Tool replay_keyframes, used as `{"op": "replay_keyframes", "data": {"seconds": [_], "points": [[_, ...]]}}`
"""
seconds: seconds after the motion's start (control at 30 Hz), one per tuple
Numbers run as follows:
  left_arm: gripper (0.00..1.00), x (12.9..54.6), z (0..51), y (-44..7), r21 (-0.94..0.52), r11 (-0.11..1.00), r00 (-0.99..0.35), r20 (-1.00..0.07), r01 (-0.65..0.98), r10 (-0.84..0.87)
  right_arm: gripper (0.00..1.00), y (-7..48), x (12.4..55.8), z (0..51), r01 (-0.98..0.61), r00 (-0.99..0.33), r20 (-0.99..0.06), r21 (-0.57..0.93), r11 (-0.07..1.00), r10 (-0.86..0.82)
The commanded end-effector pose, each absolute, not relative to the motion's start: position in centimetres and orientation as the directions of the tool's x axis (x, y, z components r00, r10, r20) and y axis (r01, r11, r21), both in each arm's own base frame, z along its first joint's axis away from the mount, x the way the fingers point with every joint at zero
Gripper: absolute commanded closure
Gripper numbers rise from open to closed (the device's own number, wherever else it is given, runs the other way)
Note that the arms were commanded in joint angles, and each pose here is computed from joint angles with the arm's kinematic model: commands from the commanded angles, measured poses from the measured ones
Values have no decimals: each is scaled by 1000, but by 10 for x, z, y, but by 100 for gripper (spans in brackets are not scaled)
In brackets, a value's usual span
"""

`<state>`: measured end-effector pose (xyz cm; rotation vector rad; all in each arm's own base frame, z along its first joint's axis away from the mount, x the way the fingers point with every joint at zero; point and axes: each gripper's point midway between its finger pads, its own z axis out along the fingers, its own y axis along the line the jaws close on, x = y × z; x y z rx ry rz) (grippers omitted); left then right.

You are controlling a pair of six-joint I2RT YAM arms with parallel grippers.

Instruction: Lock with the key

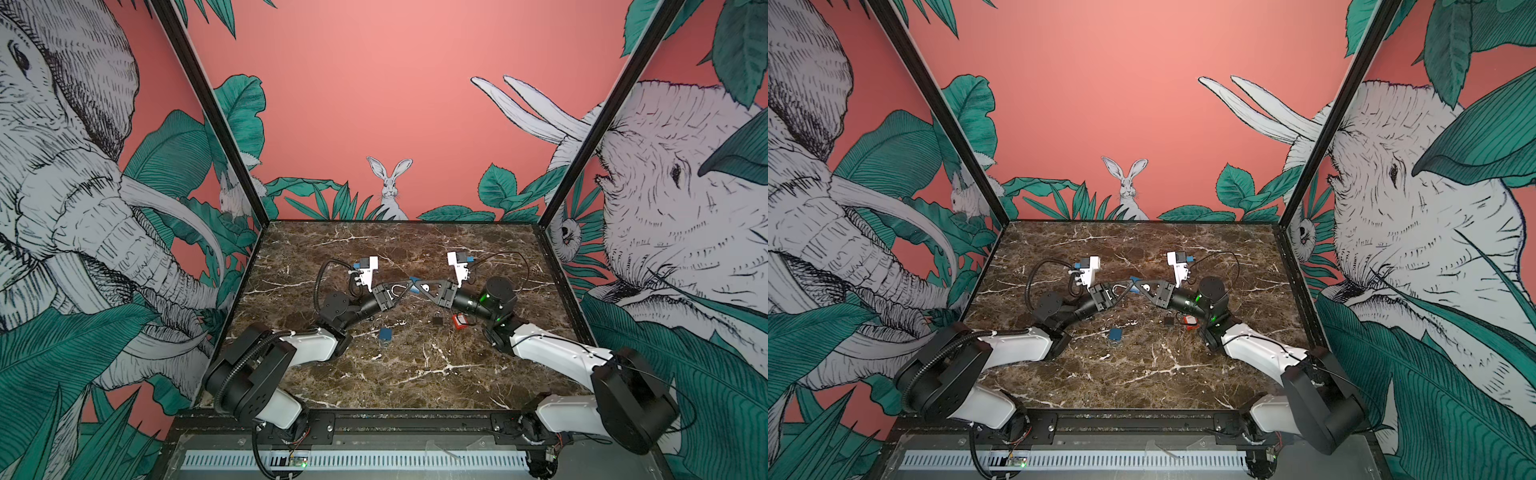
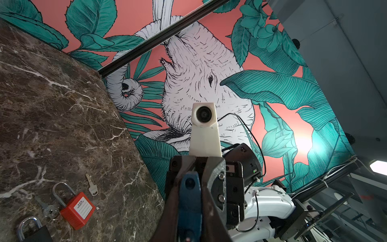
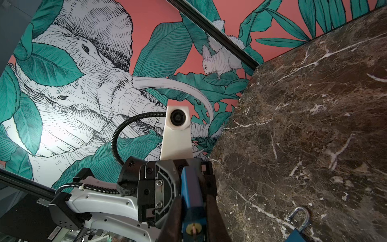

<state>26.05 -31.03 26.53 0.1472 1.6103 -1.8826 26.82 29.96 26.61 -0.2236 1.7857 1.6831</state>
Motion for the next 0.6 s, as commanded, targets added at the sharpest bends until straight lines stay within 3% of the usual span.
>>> {"op": "replay_keyframes", "data": {"seconds": [0.0,0.03,0.07,0.13,0.33,0.57], "points": [[70,258,273,-315,-817,-52,-775,-523,575,-355,100,304,255,277,-580,-757,-587,806,118,288],[56,261,269,-310,-819,-33,-771,-524,572,-362,100,302,255,276,-575,-757,-586,807,131,289],[49,264,266,-306,-821,-13,-766,-528,571,-367,100,300,254,275,-573,-756,-587,807,141,289],[45,268,260,-295,-821,33,-756,-539,570,-371,100,296,253,274,-572,-754,-594,803,167,281],[43,257,255,-286,-805,89,-748,-581,587,-322,100,288,251,274,-579,-743,-612,790,199,270],[48,238,248,-282,-784,109,-744,-616,611,-259,100,284,256,276,-575,-738,-612,790,210,284]]}}
